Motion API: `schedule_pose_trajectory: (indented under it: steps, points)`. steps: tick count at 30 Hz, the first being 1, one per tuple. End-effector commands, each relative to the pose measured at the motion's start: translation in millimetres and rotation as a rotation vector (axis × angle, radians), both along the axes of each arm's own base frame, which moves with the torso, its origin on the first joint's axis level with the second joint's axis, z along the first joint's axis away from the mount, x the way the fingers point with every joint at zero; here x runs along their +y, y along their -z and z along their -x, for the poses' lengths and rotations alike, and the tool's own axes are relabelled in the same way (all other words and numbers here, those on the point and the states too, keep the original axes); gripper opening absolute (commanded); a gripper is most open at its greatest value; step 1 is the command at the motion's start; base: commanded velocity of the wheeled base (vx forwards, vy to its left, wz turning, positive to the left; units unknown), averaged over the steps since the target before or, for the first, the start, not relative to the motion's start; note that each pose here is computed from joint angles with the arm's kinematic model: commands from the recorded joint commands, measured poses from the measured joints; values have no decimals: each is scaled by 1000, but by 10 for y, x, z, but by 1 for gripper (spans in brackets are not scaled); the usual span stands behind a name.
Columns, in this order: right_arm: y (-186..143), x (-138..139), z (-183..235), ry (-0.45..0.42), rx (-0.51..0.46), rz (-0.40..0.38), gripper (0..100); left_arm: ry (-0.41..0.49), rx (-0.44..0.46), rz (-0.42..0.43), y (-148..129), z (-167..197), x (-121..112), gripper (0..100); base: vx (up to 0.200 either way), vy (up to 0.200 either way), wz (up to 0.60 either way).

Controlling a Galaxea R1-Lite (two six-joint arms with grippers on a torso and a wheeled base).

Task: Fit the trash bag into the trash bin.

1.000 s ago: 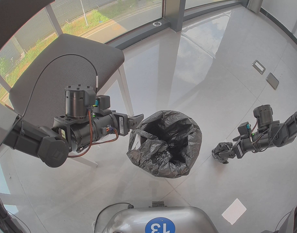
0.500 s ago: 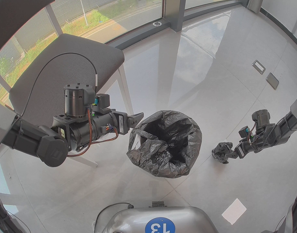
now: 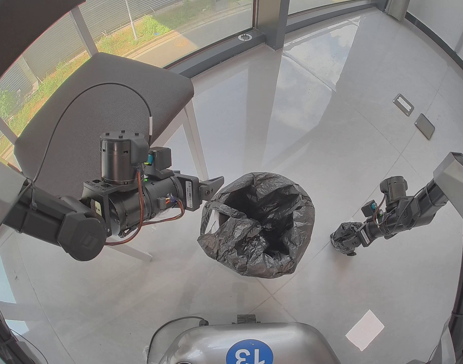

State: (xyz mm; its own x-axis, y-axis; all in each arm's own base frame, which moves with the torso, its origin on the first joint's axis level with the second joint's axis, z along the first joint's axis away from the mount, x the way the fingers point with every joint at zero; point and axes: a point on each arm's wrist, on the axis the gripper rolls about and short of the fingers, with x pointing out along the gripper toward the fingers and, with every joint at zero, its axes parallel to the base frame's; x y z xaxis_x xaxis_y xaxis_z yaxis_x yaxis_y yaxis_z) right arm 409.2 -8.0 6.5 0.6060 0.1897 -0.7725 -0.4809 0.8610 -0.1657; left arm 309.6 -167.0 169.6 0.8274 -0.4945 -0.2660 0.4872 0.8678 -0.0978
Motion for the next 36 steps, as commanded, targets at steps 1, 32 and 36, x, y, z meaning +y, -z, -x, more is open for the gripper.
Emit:
schedule_pose_trajectory:
  steps: [1, 32, 36]
  points:
    - [223, 12, -94, -4, 31, -2, 100, -3, -3, 0, -10, 9, 3, 100, 0, 0, 0]
    - [-532, -45, 205, -17, -94, 27, 0, 5, -5, 5, -32, 67, -42, 100, 0, 0, 0]
    - [-919, -74, 446, -17, -169, 40, 0, 3, 0, 5, -20, 63, -44, 100, 0, 0, 0]
